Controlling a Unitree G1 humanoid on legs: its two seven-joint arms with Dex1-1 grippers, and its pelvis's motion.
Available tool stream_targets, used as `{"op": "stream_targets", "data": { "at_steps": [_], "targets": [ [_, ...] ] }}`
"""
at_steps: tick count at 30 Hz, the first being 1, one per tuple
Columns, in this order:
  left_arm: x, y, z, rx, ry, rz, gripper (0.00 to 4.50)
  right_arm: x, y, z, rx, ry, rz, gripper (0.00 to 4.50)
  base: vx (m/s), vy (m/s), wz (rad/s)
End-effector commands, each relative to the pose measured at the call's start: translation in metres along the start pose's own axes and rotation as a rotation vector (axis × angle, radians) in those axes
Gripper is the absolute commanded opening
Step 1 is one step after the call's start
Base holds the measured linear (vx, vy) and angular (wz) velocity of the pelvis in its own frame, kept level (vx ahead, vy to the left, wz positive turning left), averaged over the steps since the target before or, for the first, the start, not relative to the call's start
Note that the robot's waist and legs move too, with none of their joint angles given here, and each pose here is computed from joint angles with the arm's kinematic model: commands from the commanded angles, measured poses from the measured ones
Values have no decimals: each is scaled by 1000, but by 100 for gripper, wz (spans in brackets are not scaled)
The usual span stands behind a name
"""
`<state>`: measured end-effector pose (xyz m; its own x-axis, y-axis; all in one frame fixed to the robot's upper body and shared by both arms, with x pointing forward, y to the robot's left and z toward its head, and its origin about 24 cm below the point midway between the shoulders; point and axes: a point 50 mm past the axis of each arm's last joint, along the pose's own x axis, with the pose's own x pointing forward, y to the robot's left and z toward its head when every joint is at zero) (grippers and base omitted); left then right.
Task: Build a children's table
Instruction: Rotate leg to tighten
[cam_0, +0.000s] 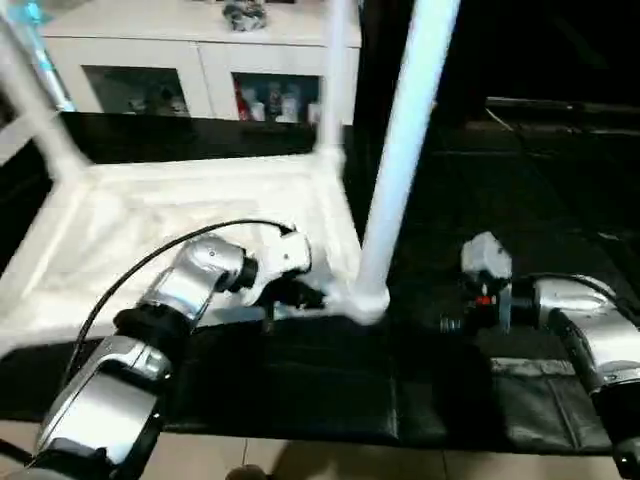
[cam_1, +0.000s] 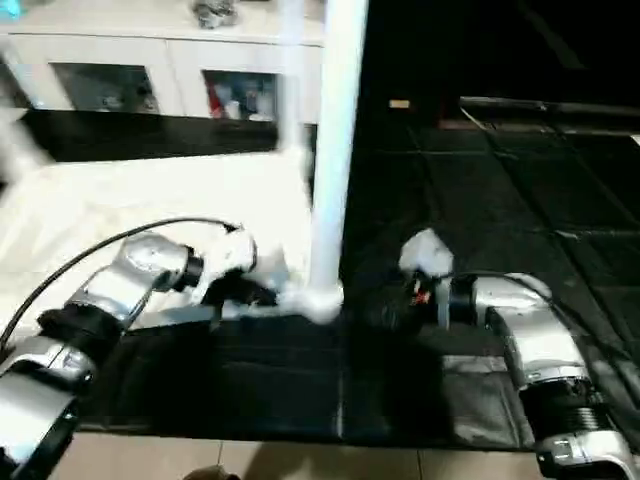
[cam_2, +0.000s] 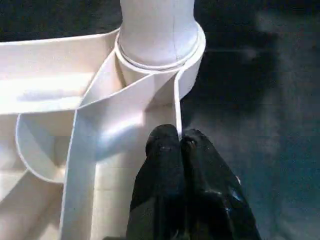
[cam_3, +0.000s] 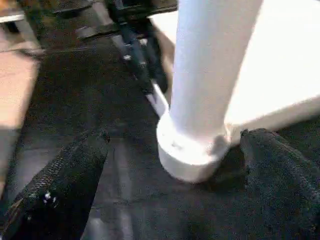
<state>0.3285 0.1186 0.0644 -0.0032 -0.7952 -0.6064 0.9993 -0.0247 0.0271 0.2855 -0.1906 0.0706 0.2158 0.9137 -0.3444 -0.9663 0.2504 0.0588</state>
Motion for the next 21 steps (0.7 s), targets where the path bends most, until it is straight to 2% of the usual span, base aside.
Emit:
{"op": "stream_targets", "data": {
  "at_steps": [1, 6, 7, 10, 12, 16, 18, 21],
  "targets": [
    [8, -7, 8, 75, 10, -107, 0, 2, -2, 1, 6, -2, 43, 447, 0, 0, 0],
    [9, -11, 11, 112, 15, -180, 0, 14, -6, 2, 12, -3, 83, 399, 0, 0, 0],
    [9, -12, 11, 115, 16, -185, 0, 14, -6, 2, 14, -4, 86, 378, 0, 0, 0],
    [11, -15, 12, 126, 20, -213, 0, 18, -7, 2, 25, -6, 109, 372, 0, 0, 0],
    [12, -16, 12, 129, 21, -221, 0, 19, -6, 2, 33, -9, 124, 344, 0, 0, 0],
    [13, -18, 11, 133, 24, -237, 0, 21, -5, 1, 58, -15, 158, 319, 0, 0, 0],
    [13, -19, 11, 135, 27, -246, 0, 22, -5, 0, 64, -17, 167, 288, 0, 0, 0],
    [13, -19, 10, 136, 29, -250, 0, 22, -5, -1, 70, -18, 173, 274, 0, 0, 0]
  ]
}}
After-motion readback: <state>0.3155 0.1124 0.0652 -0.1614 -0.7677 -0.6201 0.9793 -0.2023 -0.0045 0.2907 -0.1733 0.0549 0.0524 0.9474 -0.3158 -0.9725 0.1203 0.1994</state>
